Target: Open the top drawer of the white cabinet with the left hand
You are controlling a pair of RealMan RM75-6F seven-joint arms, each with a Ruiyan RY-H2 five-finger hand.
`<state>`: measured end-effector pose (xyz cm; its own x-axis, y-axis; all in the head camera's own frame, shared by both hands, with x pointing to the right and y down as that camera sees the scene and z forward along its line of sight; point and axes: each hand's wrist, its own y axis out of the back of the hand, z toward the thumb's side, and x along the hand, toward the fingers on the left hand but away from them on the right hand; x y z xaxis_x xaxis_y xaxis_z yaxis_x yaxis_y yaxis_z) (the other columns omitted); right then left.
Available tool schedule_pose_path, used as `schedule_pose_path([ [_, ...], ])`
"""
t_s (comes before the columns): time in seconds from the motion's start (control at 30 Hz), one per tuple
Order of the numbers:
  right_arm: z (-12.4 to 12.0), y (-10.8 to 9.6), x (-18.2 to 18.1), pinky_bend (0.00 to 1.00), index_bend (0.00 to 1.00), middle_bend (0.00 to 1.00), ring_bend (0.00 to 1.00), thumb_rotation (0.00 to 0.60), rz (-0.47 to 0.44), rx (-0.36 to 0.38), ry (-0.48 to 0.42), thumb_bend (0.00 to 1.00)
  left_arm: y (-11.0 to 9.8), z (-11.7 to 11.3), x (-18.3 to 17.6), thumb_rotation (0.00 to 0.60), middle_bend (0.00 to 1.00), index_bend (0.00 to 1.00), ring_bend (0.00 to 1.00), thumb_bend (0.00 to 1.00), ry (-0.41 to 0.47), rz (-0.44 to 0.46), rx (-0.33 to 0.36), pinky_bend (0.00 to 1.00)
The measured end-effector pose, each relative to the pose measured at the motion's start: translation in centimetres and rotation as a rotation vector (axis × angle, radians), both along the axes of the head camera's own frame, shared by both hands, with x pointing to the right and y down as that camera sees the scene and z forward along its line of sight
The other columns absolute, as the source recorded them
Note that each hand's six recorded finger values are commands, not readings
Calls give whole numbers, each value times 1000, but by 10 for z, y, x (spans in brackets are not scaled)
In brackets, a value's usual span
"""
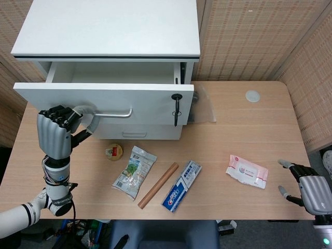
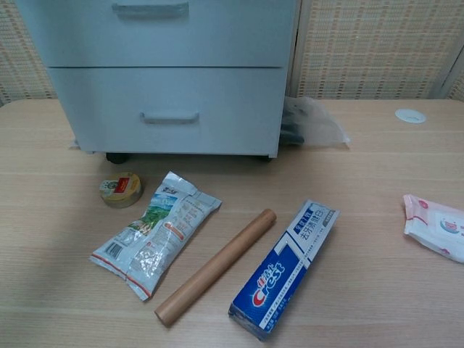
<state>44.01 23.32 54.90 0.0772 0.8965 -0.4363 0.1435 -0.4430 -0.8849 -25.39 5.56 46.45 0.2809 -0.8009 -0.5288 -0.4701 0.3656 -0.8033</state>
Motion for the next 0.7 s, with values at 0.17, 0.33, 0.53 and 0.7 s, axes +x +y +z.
schedule_pose_path([
  [0.17,0,0,0,307,228,325,305,600,0,1,-1,216,2,-2,0,600,1000,467,968,143,-3,5,3,1000],
  [0.33,0,0,0,307,228,325,305,600,1,2,0,216,3,-2,1,600,1000,429,968,142,-6,5,2,1000],
  [0.53,0,0,1,307,228,325,305,600,4,4,0,216,4,0,2,600,1000,415,968,142,-9,6,-1,1000],
  [0.7,0,0,1,307,228,325,305,600,3,4,0,216,6,1,1,600,1000,398,968,131,-11,7,-2,1000],
])
